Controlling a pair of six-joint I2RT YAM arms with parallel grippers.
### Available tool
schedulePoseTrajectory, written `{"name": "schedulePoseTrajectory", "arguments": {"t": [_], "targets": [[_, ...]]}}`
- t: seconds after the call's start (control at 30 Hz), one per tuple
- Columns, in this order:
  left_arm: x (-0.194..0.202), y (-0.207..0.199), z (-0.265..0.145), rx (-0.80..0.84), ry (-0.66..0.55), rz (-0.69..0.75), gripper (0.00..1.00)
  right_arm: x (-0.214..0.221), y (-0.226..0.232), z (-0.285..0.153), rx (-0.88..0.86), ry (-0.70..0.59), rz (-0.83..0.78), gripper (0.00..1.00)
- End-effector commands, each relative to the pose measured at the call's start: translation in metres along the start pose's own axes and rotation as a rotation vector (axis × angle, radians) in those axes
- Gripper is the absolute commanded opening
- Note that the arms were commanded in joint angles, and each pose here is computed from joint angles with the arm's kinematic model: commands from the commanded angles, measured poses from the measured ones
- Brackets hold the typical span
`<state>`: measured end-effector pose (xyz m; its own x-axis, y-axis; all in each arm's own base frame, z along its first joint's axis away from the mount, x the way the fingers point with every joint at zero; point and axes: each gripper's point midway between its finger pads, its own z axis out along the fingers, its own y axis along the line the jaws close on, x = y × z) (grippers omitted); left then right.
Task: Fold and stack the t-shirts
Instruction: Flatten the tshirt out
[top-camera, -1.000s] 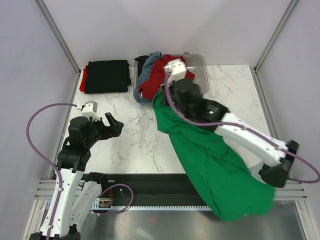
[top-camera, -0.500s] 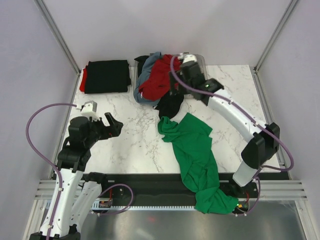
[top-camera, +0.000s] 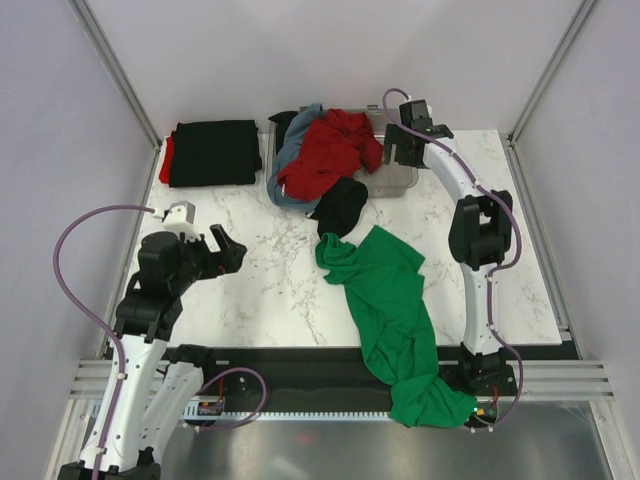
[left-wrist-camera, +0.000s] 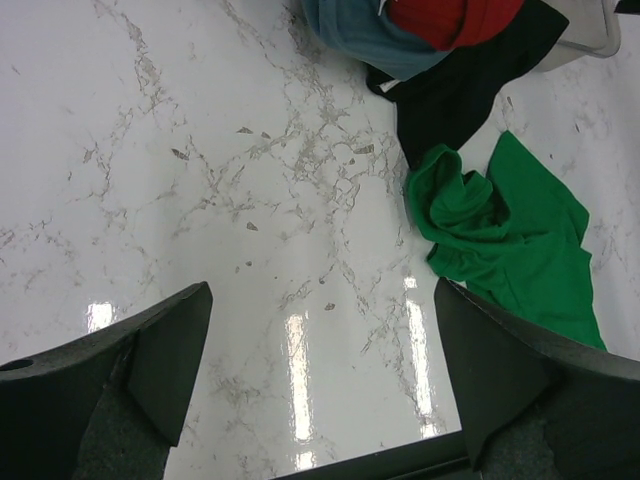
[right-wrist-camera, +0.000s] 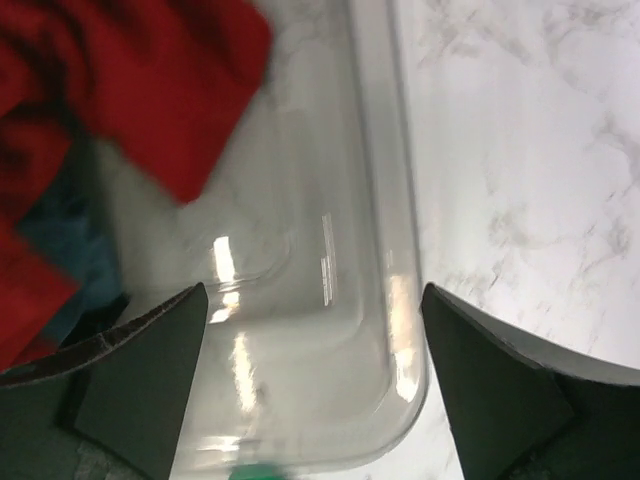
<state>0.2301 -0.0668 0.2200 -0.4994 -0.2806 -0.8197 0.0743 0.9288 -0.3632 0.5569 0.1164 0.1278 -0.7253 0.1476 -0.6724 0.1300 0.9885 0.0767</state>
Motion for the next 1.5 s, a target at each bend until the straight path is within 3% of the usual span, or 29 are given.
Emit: {"name": "schedulePoseTrajectory", "arguments": {"t": [0.0, 0.2, 0.27, 0.3, 0.33, 0.43, 0.47, 0.53, 0.57, 0.63, 0.67, 0.73, 0.77, 0.83, 0.87, 1.03, 1.13, 1.27, 1.47], "targets": [[-0.004, 0.003, 0.001, -0.014, -0.01, 0.004, 1.0, -0.012, -0.005, 0.017, 0.006, 0.003, 0.005, 0.96], [-0.003, 0.003, 0.002, -0.017, -0.003, 0.003, 1.0, -0.004, -0.027, 0.045, 0.103, 0.021, -0.01, 0.92], [-0.002, 0.003, 0.003, -0.014, -0.001, 0.003, 1.0, 0.005, -0.024, 0.052, 0.064, 0.049, -0.003, 0.81], [-0.003, 0.003, 0.003, -0.014, -0.001, 0.001, 1.0, 0.007, -0.022, 0.055, 0.045, 0.054, 0.005, 0.67], [-0.002, 0.003, 0.004, -0.014, 0.003, 0.002, 1.0, 0.01, -0.022, 0.056, 0.037, 0.062, 0.022, 0.41], [-0.002, 0.002, 0.004, -0.012, 0.005, 0.001, 1.0, 0.027, -0.04, 0.057, 0.033, 0.11, 0.137, 0.0], [-0.002, 0.003, 0.004, -0.012, 0.003, 0.002, 1.0, 0.043, -0.048, 0.052, 0.03, 0.154, 0.214, 0.0], [-0.002, 0.001, 0.003, -0.005, 0.001, 0.003, 1.0, 0.027, -0.075, 0.029, 0.05, 0.091, 0.311, 0.0], [-0.003, 0.001, 0.002, -0.003, 0.0, 0.003, 1.0, 0.052, -0.089, 0.026, 0.098, 0.13, 0.358, 0.0], [-0.003, 0.0, 0.002, 0.002, -0.001, 0.005, 1.0, 0.038, -0.123, -0.007, 0.153, 0.06, 0.442, 0.0], [-0.003, -0.001, 0.001, 0.004, -0.004, 0.005, 1.0, 0.066, -0.132, -0.013, 0.187, 0.104, 0.471, 0.0], [-0.004, -0.001, 0.0, 0.007, -0.009, 0.007, 1.0, 0.06, -0.171, -0.048, 0.229, 0.037, 0.615, 0.0], [-0.003, -0.001, 0.001, 0.004, -0.007, 0.007, 1.0, 0.088, -0.183, -0.053, 0.264, 0.073, 0.65, 0.0], [-0.005, -0.001, -0.001, 0.007, -0.014, 0.006, 1.0, 0.091, -0.211, -0.085, 0.296, 0.01, 0.765, 0.0], [-0.005, -0.002, -0.001, 0.008, -0.014, 0.006, 1.0, 0.121, -0.221, -0.091, 0.33, 0.048, 0.801, 0.0], [-0.005, -0.003, -0.003, 0.015, -0.02, 0.009, 1.0, 0.159, -0.272, -0.14, 0.441, -0.057, 1.065, 0.0], [-0.005, -0.004, -0.002, 0.018, -0.016, 0.01, 1.0, 0.175, -0.276, -0.148, 0.471, -0.088, 1.211, 0.0], [-0.004, -0.003, -0.001, 0.014, -0.009, 0.009, 1.0, 0.16, -0.269, -0.14, 0.393, -0.163, 1.367, 0.0], [-0.003, -0.002, 0.001, 0.007, -0.004, 0.007, 1.0, 0.114, -0.262, -0.097, 0.308, -0.173, 1.394, 0.0]]}}
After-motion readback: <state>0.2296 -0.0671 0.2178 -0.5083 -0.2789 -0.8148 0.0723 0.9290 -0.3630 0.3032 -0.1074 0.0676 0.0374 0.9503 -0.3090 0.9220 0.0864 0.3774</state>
